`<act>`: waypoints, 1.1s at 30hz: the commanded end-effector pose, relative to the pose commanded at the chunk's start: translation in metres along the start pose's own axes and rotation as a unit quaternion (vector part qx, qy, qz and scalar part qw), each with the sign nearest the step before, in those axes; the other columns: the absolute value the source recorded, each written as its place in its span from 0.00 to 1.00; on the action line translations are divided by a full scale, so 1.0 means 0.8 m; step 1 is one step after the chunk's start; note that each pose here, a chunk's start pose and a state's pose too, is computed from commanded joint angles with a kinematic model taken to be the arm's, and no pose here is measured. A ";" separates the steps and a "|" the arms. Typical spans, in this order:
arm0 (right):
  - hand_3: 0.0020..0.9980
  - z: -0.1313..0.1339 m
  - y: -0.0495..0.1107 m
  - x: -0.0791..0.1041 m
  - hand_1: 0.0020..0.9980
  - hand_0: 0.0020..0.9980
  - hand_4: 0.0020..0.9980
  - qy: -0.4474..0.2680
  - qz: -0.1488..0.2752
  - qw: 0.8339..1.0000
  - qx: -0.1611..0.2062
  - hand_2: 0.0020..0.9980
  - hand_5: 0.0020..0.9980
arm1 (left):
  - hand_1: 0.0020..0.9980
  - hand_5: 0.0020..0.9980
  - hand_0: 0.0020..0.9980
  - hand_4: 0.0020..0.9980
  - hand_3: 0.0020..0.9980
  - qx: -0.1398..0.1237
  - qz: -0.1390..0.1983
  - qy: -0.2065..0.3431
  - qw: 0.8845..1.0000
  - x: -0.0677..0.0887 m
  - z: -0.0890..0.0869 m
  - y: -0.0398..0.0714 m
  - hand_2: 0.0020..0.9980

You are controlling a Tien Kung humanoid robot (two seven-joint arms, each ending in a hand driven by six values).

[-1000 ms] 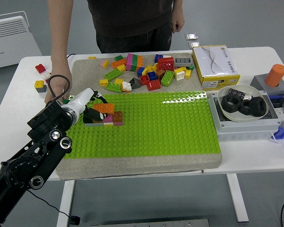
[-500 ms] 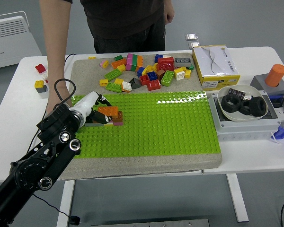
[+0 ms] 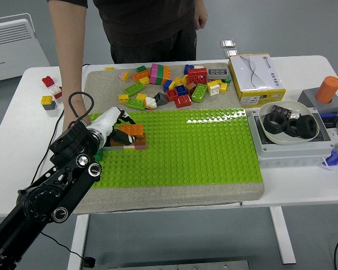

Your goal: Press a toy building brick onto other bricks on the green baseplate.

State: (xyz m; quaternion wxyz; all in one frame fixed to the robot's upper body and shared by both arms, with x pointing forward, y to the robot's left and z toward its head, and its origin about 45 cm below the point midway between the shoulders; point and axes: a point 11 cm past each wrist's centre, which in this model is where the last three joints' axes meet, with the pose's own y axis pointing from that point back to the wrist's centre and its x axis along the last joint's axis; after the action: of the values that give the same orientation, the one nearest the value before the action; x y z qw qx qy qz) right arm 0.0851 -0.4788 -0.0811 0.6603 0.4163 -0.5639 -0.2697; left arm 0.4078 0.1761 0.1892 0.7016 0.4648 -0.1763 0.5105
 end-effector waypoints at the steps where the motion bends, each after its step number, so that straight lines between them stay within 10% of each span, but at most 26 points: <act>1: 0.81 0.000 0.000 0.000 0.68 0.72 0.84 0.000 0.000 1.000 0.000 0.74 1.00 | 0.81 0.01 0.85 0.66 0.34 0.002 0.001 0.001 1.000 0.001 -0.001 -0.001 0.79; 33: 0.81 0.007 -0.001 0.001 0.68 0.73 0.84 0.000 0.000 1.000 -0.005 0.74 1.00 | 0.80 0.00 0.84 0.63 0.33 -0.003 0.008 -0.022 1.000 0.002 0.001 0.003 0.77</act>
State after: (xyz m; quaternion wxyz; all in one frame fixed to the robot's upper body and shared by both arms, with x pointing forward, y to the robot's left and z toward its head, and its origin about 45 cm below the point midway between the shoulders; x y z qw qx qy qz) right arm 0.0802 -0.4808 -0.0811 0.6621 0.4129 -0.5631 -0.2722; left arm 0.4067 0.1762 0.1919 0.6951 0.4723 -0.1967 0.5051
